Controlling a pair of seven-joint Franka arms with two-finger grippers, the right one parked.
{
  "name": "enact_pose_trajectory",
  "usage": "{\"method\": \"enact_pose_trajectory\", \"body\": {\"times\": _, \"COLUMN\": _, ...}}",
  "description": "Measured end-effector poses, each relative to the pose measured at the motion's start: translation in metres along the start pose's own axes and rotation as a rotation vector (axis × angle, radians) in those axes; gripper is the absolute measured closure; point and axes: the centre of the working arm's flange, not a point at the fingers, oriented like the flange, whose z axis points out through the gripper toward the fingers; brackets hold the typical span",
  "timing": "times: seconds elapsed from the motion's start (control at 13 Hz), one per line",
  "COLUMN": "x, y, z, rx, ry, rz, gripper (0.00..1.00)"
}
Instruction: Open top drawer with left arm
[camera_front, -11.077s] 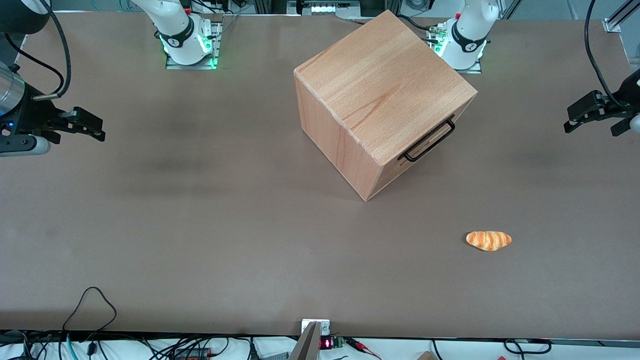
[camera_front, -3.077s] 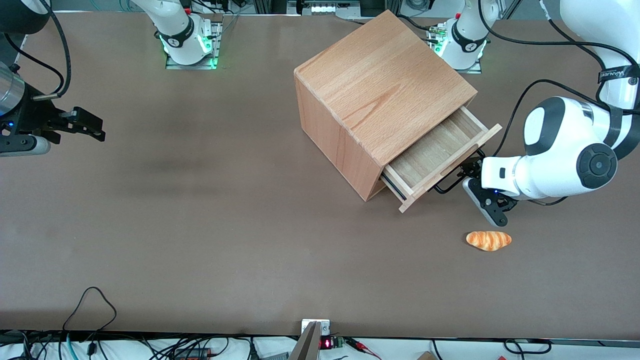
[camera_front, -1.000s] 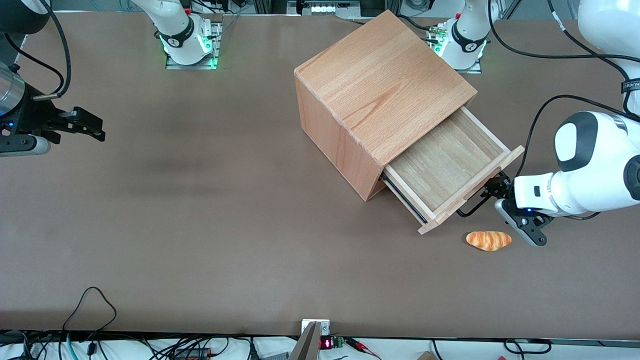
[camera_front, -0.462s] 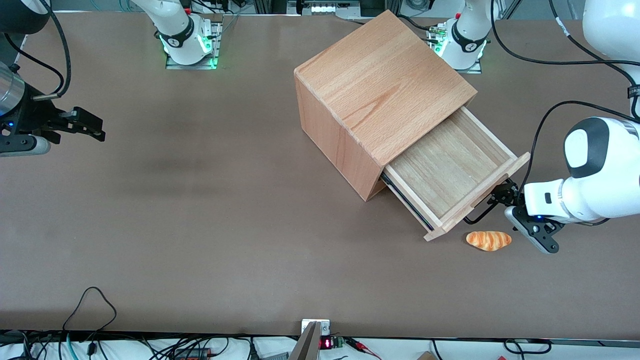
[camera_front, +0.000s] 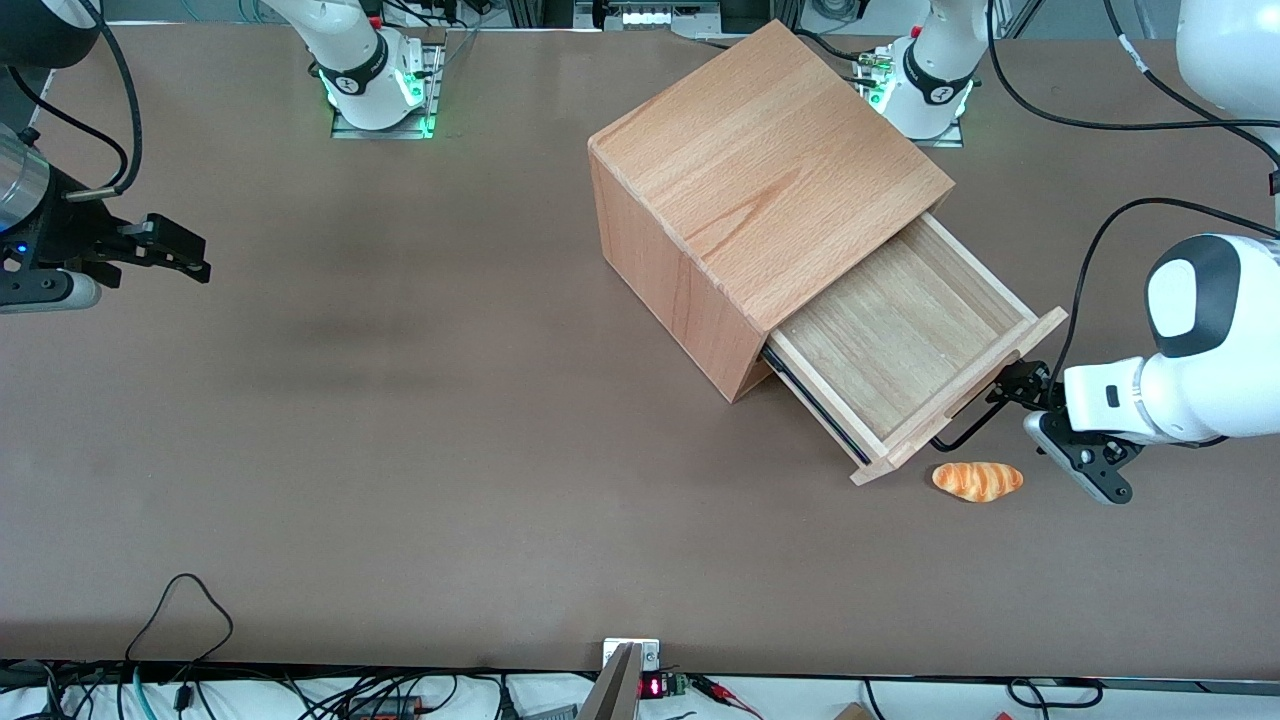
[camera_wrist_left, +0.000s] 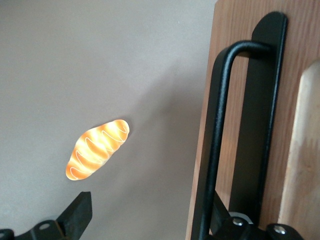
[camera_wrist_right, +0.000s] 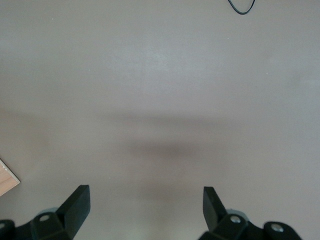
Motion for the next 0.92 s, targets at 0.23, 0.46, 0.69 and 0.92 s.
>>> {"method": "enact_pose_trajectory", "body": {"times": 0.23, "x": -0.001, "y": 0.001, "z": -0.009, "rx": -0.015, "ry": -0.009, "rz": -0.003, "gripper": 0.0}}
{"method": "enact_pose_trajectory", "body": {"times": 0.46, "x": -0.003, "y": 0.0, "z": -0.025, "rx": -0.027, "ry": 0.001, "rz": -0.01, "gripper": 0.0}}
{"method": "enact_pose_trajectory", "body": {"times": 0.69, "x": -0.006, "y": -0.003, "z": -0.032, "rx": -0.031, "ry": 0.002, "rz": -0.017, "gripper": 0.0}}
{"method": "enact_pose_trajectory", "body": {"times": 0.92, "x": -0.016, "y": -0.009, "z": -0.057, "rx": -0.032, "ry": 0.004, "rz": -0.032, "gripper": 0.0}}
